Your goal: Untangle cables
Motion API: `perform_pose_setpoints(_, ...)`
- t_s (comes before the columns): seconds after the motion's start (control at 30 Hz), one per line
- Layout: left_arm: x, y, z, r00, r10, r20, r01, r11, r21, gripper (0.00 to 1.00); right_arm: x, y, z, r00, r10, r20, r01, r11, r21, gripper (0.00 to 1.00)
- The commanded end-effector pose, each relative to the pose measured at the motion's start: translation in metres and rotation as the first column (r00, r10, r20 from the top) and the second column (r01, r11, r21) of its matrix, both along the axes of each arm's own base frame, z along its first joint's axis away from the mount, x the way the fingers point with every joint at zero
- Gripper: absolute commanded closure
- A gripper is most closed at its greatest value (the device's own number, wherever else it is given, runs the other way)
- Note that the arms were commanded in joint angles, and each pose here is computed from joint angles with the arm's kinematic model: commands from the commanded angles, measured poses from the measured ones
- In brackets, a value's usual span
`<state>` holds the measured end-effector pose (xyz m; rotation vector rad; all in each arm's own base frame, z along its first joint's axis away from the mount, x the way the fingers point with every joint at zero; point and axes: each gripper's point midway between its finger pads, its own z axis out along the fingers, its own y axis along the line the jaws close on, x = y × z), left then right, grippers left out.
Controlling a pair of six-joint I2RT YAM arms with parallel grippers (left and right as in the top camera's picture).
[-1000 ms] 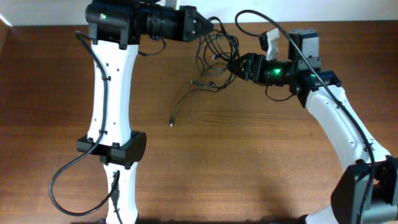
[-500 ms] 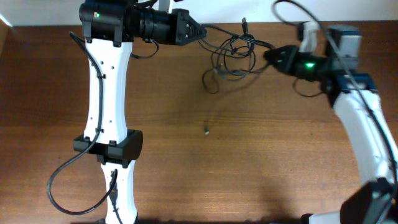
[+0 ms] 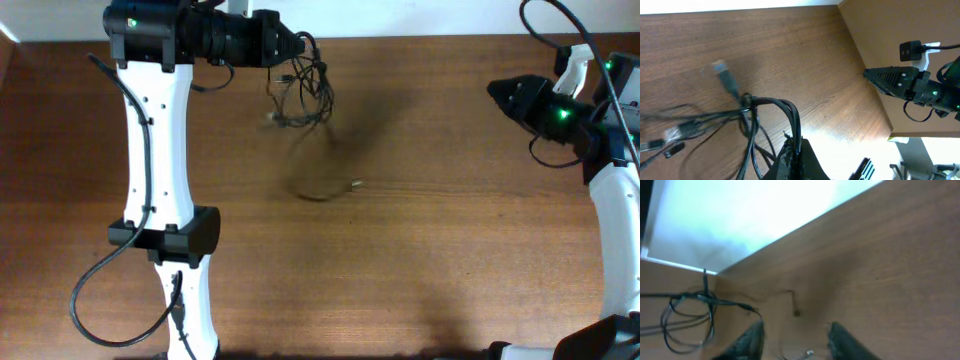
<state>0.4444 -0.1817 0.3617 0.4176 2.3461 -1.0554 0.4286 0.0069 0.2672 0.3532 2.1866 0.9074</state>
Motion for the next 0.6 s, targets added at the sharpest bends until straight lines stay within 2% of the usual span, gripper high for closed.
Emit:
perform_pose_setpoints(0.0, -0.014, -0.011, 0.017, 0.995, -0.063, 0.074, 0.063, 0.998, 0.002, 1.00, -0.004, 0.021, 0.004, 0.996, 0.084, 0.021, -0.085, 0.996, 0.024, 0.48)
perform_pose_setpoints(0.07, -0.025, -0.025, 0.021, 0.980, -0.156, 0.126, 0.158, 0.987, -0.008, 1.00, -0.005, 0.045, 0.007, 0.989, 0.144, 0.032, -0.145, 0.989, 0.031, 0.41)
perform_pose_setpoints(0.2, -0.048, -0.053, 0.028, 0.916, -0.328, 0.232, 0.339, 0.941, -0.007, 1.00, -0.004, 0.094, 0.020, 0.973, 0.222, 0.070, -0.227, 0.971, 0.077, 0.41)
perform_pose_setpoints(0.4, -0.060, -0.083, 0.032, 0.882, -0.388, 0.269, 0.403, 0.915, -0.003, 1.00, -0.008, 0.150, 0.038, 0.953, 0.288, 0.099, -0.300, 0.941, 0.158, 0.41)
perform_pose_setpoints(0.57, -0.050, -0.086, 0.033, 0.923, -0.314, 0.222, 0.325, 0.946, -0.015, 1.00, -0.013, 0.167, 0.040, 0.948, 0.308, 0.085, -0.319, 0.928, 0.193, 0.42)
